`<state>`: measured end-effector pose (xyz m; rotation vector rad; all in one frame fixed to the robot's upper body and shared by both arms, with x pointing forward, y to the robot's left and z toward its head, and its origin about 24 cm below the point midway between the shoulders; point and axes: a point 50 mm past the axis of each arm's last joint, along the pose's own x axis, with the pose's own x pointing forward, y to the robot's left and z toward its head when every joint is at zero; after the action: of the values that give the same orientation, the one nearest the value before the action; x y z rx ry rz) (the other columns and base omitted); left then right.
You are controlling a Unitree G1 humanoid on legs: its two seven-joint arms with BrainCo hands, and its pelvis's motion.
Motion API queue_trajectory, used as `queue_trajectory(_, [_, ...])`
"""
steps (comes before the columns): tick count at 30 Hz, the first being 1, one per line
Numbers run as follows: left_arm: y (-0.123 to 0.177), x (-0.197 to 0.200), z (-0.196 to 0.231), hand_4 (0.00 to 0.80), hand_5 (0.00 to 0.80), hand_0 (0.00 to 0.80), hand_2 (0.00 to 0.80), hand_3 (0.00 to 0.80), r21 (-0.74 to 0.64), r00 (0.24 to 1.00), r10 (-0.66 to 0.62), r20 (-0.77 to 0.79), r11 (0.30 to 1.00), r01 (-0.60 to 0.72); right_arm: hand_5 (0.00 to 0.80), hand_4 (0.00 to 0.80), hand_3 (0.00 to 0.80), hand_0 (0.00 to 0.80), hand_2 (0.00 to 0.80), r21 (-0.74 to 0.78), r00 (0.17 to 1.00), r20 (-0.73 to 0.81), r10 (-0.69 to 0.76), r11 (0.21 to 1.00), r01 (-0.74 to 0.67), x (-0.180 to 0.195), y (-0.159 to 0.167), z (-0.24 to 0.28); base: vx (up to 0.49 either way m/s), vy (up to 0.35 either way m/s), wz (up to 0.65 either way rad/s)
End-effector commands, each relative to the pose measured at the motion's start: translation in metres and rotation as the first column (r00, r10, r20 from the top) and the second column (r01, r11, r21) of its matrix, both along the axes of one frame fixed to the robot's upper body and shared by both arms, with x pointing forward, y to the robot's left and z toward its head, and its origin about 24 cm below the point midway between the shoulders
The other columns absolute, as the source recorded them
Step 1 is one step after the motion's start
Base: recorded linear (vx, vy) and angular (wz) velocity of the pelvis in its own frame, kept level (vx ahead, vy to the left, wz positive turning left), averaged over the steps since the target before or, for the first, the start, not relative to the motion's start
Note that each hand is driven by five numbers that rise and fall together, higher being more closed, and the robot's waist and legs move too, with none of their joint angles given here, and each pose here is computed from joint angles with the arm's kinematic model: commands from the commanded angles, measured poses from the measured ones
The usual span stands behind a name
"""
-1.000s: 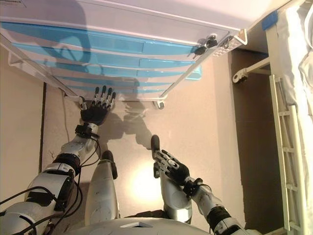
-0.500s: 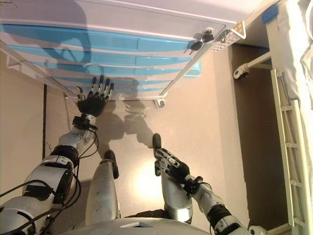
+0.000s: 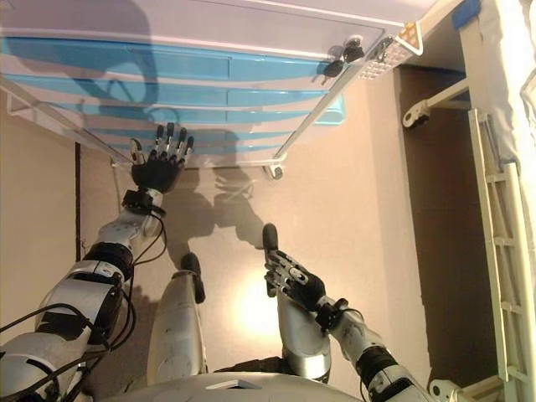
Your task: Open the drawer and pick up the medicine
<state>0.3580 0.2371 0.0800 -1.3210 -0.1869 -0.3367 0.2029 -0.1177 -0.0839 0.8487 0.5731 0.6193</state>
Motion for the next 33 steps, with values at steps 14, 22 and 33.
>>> queue_trajectory(14, [-0.044,0.02,0.138,0.0,0.0,0.0,0.0,0.0,0.021,0.84,-0.145,0.522,0.987,0.157,0.0,0.0,0.0,0.0,0.0,-0.077,0.994,-0.109,0.011,0.997,-0.019,-0.041,-0.022,-0.02,-0.022,-0.002,0.03])
queue_trajectory(22, [-0.06,0.013,0.146,0.0,0.0,0.0,0.0,0.0,0.026,0.798,-0.179,0.576,0.979,0.201,0.0,0.0,0.0,0.0,0.0,-0.08,0.994,-0.107,-0.007,0.997,-0.001,-0.041,-0.026,-0.02,-0.001,0.002,0.01])
queue_trajectory(33, [-0.076,0.003,0.153,0.276,0.276,0.276,0.276,0.276,0.053,0.731,-0.211,0.649,0.971,0.234,0.0,0.0,0.0,0.0,0.0,-0.1,0.993,-0.115,-0.029,0.995,0.018,-0.041,-0.033,-0.022,-0.001,0.01,0.02])
